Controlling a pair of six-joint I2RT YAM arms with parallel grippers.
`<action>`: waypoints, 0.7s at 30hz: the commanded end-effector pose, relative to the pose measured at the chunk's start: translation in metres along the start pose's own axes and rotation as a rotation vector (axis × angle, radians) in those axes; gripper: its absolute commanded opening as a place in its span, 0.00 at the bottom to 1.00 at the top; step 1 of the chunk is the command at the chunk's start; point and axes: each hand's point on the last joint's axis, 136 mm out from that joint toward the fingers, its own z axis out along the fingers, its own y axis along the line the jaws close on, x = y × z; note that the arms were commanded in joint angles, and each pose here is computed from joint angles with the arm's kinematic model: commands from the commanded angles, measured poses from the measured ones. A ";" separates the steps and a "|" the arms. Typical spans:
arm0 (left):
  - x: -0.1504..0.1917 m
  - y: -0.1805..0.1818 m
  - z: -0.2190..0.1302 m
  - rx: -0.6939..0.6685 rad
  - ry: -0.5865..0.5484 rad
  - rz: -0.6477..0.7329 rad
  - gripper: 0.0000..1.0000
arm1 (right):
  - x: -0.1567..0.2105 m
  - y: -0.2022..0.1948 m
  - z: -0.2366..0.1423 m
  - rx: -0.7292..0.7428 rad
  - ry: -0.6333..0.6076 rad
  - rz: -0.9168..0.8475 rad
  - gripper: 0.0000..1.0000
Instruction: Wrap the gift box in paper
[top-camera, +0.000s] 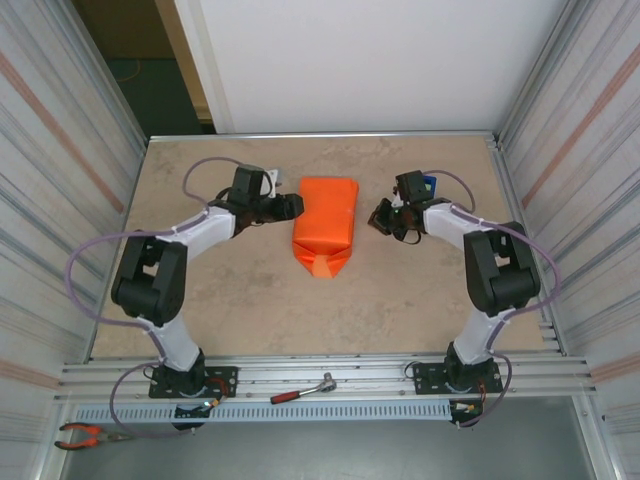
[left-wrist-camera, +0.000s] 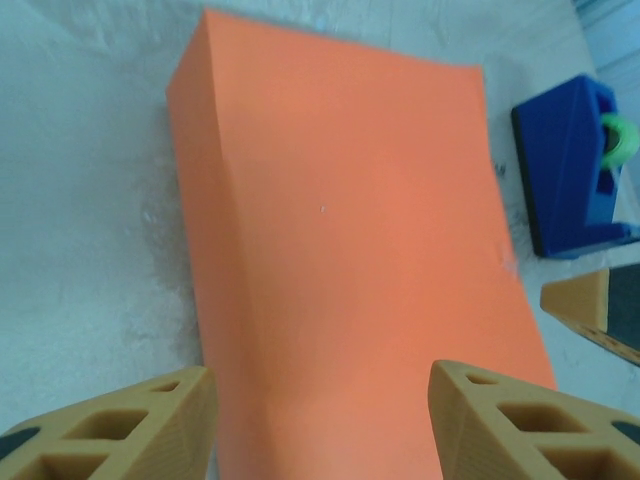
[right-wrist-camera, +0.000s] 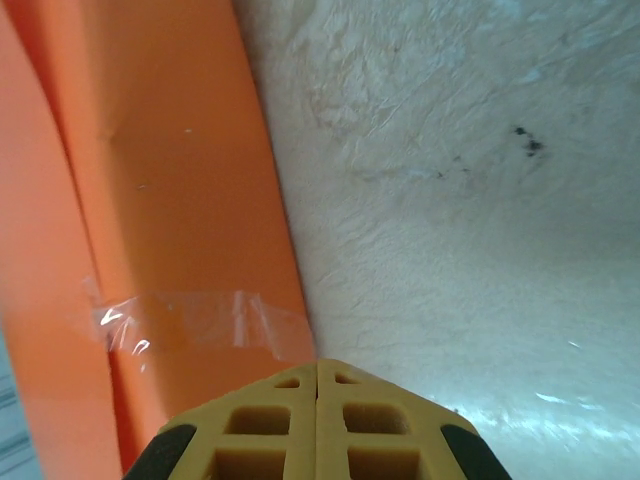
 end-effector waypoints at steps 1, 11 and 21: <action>0.008 -0.015 0.005 0.070 0.059 0.021 0.58 | 0.005 0.019 0.012 -0.035 0.058 -0.042 0.00; 0.063 -0.024 0.006 0.097 0.113 -0.005 0.50 | 0.011 0.058 0.041 -0.102 0.154 -0.106 0.00; 0.046 -0.020 -0.025 0.036 0.027 -0.007 0.56 | -0.004 0.051 0.030 -0.099 0.106 -0.092 0.00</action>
